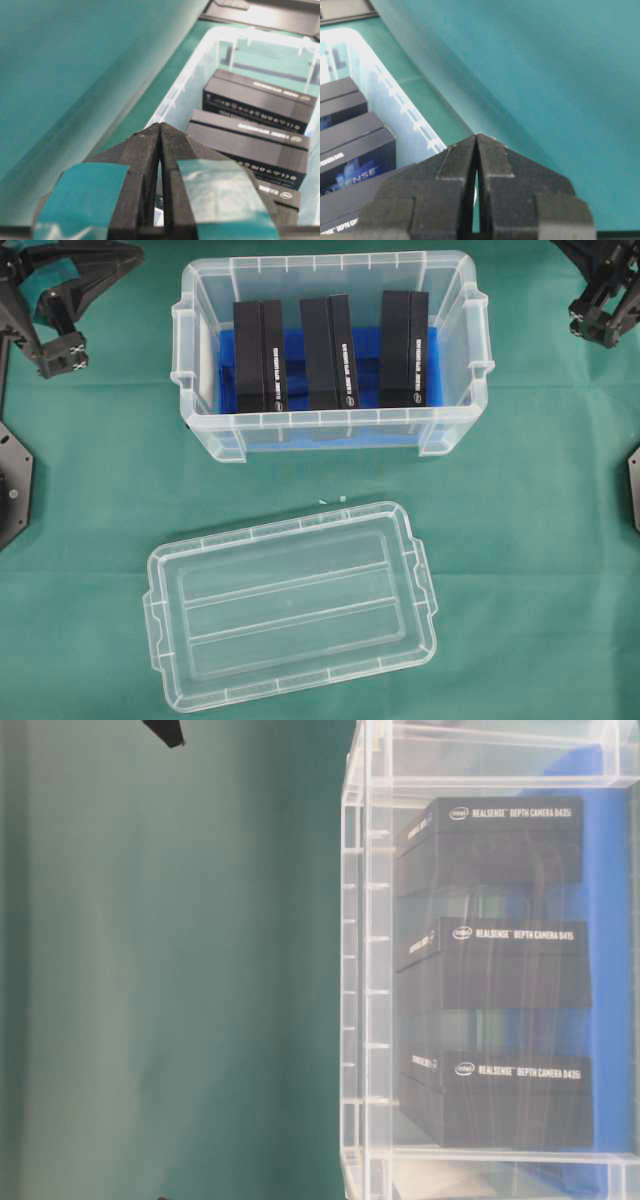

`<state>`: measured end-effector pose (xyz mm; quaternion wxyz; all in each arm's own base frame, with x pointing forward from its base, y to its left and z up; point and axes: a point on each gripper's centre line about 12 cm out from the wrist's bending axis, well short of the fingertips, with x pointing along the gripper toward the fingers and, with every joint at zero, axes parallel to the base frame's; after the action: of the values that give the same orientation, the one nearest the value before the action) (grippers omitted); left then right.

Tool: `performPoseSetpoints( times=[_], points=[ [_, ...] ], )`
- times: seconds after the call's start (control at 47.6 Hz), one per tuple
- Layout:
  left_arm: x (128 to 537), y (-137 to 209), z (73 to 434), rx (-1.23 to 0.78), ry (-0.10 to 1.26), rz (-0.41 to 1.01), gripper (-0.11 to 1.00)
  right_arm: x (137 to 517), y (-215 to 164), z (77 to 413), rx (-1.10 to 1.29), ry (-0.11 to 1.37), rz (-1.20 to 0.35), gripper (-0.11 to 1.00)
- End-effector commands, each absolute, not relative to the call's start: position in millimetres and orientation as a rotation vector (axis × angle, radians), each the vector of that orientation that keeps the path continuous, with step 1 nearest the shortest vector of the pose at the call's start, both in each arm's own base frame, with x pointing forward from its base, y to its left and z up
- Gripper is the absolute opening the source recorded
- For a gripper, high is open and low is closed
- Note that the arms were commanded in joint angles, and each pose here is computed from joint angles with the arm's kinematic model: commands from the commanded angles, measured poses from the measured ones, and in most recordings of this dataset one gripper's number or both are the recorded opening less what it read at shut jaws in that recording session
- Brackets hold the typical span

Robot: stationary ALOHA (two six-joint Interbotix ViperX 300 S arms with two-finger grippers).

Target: Clamp the lid of the box with both arms, then lift and open it.

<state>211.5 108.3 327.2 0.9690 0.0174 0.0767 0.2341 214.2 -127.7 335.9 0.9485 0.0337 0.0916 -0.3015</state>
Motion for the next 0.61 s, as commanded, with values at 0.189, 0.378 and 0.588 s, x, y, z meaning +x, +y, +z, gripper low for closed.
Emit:
performPoseSetpoints(
  times=[0.189,0.378,0.588],
  points=[
    [209.1,107.7,334.8,0.035,0.127,0.476,0.01,214.7,-128.3,341.7,0.070,0.167,-0.612,0.00],
    [213.5,98.6,334.3,0.038,0.126,0.433,0.01,217.0,-124.4,340.7,0.076,0.147,-0.575,0.00],
    [218.8,85.7,332.1,0.042,0.132,0.374,0.01,219.5,-119.2,336.8,0.077,0.149,-0.545,0.00]
  ],
)
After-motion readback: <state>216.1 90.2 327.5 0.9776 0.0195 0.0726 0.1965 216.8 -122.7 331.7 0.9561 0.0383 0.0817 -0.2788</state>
